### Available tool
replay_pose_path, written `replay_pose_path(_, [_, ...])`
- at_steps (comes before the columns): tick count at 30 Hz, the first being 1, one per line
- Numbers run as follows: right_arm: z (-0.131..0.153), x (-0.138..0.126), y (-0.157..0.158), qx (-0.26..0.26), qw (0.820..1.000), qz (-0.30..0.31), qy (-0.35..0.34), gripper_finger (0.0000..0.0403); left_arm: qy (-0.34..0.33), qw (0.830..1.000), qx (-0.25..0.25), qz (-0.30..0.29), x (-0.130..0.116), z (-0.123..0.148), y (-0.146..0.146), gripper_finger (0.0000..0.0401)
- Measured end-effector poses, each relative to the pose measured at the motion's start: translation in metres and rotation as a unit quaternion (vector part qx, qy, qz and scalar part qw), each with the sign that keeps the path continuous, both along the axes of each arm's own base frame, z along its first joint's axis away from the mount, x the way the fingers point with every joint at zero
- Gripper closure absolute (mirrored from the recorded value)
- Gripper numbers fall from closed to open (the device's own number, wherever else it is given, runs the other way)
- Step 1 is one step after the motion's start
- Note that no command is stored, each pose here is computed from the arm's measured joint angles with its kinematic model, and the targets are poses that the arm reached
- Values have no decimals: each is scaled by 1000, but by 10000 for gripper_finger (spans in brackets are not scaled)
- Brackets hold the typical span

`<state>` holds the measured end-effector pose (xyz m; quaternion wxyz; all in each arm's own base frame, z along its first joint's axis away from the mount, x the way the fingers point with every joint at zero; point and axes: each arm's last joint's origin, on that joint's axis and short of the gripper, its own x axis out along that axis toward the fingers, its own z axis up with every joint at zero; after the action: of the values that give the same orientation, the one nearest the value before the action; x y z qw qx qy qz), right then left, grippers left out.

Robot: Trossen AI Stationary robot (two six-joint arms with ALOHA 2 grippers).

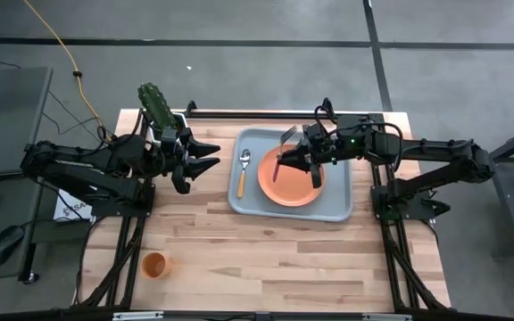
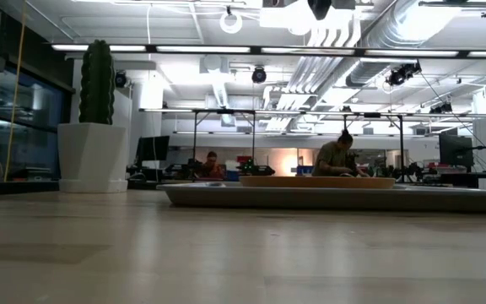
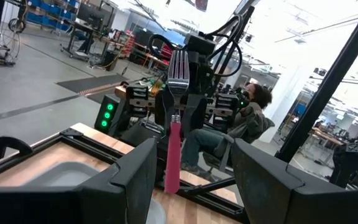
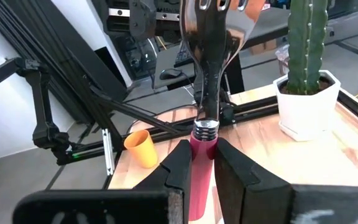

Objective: Pick and place plate/cup/fork/spoon on tray
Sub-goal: Put the pink fork to the left of the orange plate on the gray serving tray

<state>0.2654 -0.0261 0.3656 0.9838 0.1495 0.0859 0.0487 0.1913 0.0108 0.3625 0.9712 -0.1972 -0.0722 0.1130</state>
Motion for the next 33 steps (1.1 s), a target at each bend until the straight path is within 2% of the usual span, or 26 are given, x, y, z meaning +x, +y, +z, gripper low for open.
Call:
replay_pose_path(11, [-5, 6, -1, 31, 999, -9, 12, 366, 0, 1000, 0, 0, 0, 0, 0, 208])
replay_pose_path(15, [-15, 18, -2, 49, 998, -12, 28, 366, -1, 1000, 0, 0, 0, 0, 0, 208])
replay_pose_path(20, [-39, 43, -5, 96, 993, -23, 57, 366, -1, 1000, 0, 0, 0, 0, 0, 208])
replay_pose_path(23, [-54, 64, -8, 145, 985, -36, 89, 366, -1, 1000, 0, 0, 0, 0, 0, 208])
replay_pose_path(27, [-67, 95, -12, 181, 972, -52, 140, 366, -5, 1000, -1, 0, 0, 1, 0, 208])
replay_pose_path(33, [-99, 138, -33, 246, 926, -128, 256, 366, -8, 1000, -12, -2, 0, 1, 0, 208])
